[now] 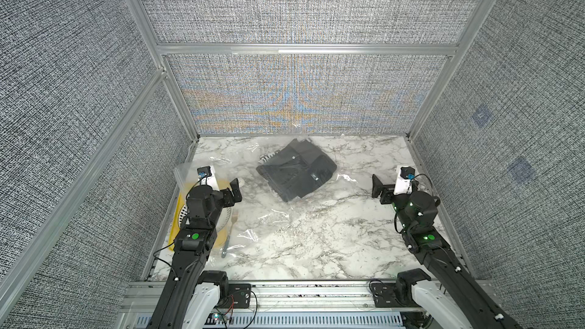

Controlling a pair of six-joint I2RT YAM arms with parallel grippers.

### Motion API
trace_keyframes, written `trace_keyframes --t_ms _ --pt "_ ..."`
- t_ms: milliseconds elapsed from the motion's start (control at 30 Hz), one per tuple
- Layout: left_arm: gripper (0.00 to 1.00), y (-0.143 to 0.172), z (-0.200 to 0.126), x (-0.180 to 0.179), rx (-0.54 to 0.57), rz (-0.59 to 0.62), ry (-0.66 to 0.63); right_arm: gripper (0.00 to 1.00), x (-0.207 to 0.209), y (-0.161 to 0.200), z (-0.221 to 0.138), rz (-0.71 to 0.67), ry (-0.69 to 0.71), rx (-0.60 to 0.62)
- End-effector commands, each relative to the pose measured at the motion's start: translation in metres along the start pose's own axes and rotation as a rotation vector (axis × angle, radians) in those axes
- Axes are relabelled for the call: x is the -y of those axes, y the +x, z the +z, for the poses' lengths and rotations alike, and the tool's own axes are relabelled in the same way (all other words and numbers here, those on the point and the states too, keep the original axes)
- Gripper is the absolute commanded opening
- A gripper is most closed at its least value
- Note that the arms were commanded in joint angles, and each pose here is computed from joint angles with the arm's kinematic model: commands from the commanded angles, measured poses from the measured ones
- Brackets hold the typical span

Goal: Place the folded shirt into the vacuum bag
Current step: Reset both arms

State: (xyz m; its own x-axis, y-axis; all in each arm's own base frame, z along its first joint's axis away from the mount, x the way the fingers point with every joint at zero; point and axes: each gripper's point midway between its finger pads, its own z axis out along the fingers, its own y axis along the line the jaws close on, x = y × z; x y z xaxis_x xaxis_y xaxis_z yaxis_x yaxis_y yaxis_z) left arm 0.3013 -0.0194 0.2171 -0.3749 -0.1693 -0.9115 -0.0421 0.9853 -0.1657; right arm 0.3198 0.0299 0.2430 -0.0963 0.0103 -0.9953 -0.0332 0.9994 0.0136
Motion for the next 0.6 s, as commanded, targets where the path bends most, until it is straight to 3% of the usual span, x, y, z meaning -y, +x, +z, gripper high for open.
trace_keyframes --t_ms 0,167,367,567 --pt "1.0 -0.005 0.005 -0.017 0.064 0.049 -0.098 0.99 0.016 -0.013 -0.002 0.054 0.037 0.114" --pt "1.0 0.001 0.007 -0.03 0.064 0.047 -0.163 0.99 0.036 0.014 -0.002 0.099 0.1 0.114" --pt "1.0 0.011 0.016 -0.016 0.036 0.102 -0.08 0.99 0.047 0.042 -0.003 0.132 0.148 0.116" --pt "1.0 0.021 0.03 -0.03 0.002 0.141 -0.159 0.99 0.058 0.059 -0.007 0.143 0.205 0.136"
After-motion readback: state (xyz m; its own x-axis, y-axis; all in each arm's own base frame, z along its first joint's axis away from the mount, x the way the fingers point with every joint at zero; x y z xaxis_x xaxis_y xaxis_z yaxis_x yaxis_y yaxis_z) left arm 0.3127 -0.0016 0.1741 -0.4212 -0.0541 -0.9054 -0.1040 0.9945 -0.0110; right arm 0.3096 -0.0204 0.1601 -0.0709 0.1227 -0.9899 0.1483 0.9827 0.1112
